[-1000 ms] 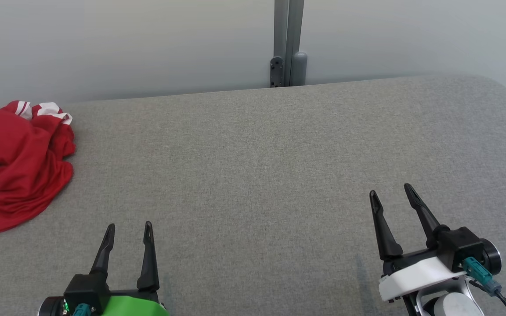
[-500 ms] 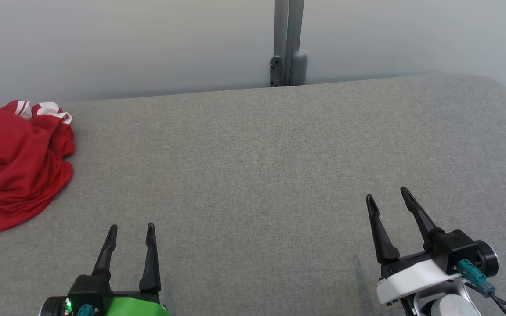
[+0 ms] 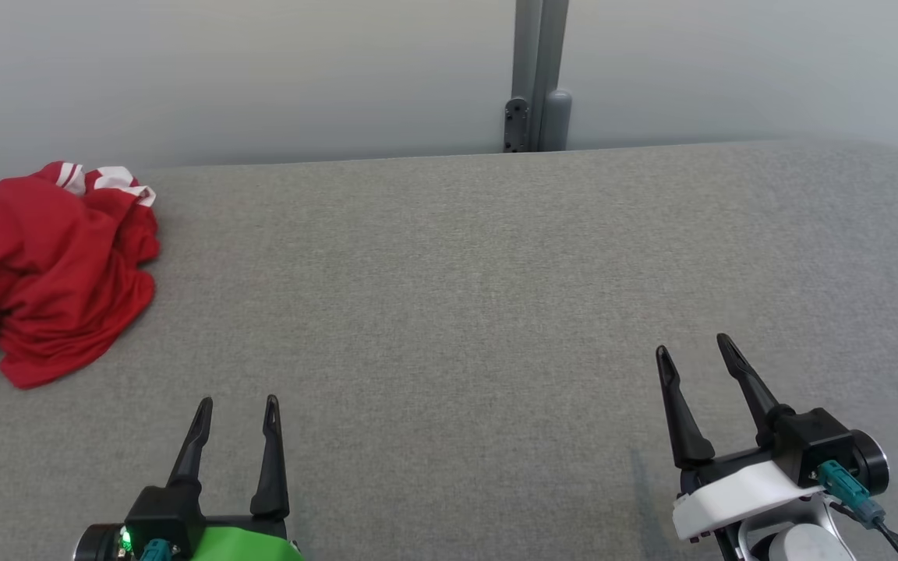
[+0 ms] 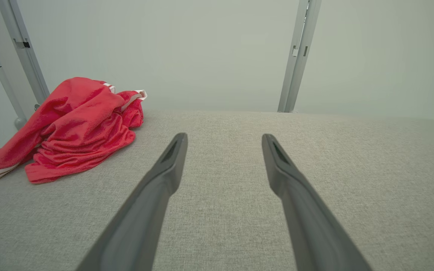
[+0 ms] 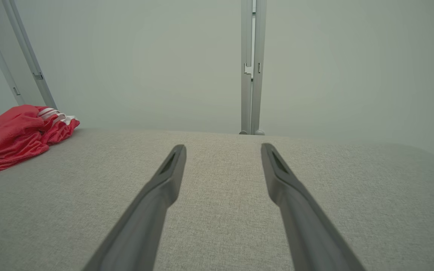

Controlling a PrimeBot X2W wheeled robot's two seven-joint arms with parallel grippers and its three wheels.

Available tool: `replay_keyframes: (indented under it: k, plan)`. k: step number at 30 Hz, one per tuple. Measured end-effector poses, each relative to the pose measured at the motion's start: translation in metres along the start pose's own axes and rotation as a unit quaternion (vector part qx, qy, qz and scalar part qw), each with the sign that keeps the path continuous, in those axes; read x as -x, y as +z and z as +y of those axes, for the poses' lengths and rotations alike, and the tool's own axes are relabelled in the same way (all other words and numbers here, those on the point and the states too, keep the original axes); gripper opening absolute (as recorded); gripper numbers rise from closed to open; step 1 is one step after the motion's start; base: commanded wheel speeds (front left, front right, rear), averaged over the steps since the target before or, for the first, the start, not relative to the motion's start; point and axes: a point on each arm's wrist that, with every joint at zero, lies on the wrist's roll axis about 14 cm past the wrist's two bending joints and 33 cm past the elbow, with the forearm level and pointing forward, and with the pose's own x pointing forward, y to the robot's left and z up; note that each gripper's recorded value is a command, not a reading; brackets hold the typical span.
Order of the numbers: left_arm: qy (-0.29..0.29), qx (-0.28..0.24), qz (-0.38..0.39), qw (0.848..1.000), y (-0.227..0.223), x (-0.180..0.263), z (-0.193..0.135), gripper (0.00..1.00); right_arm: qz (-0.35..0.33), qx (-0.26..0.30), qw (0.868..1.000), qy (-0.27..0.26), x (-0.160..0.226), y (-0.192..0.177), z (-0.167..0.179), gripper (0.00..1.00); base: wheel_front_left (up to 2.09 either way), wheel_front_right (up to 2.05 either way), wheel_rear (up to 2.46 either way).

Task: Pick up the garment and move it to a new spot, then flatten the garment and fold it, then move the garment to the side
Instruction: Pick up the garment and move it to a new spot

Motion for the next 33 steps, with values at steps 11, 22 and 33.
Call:
replay_keyframes:
  k: [11,22,33]
  plan:
    - [0.079,-0.011,-0.013,0.997,0.009,0.03,0.046,1.0,0.007,-0.019,0.996,0.086,-0.024,-0.009,0.055,1.0,0.0,0.0,0.0]
    - [0.177,-0.018,-0.021,0.984,0.017,0.079,0.094,1.0,0.018,-0.039,0.979,0.198,-0.04,-0.018,0.131,1.0,0.0,0.0,0.0]
    - [0.22,-0.018,-0.022,0.975,0.02,0.093,0.115,1.0,0.023,-0.04,0.974,0.223,-0.049,-0.026,0.148,1.0,0.0,0.0,0.0]
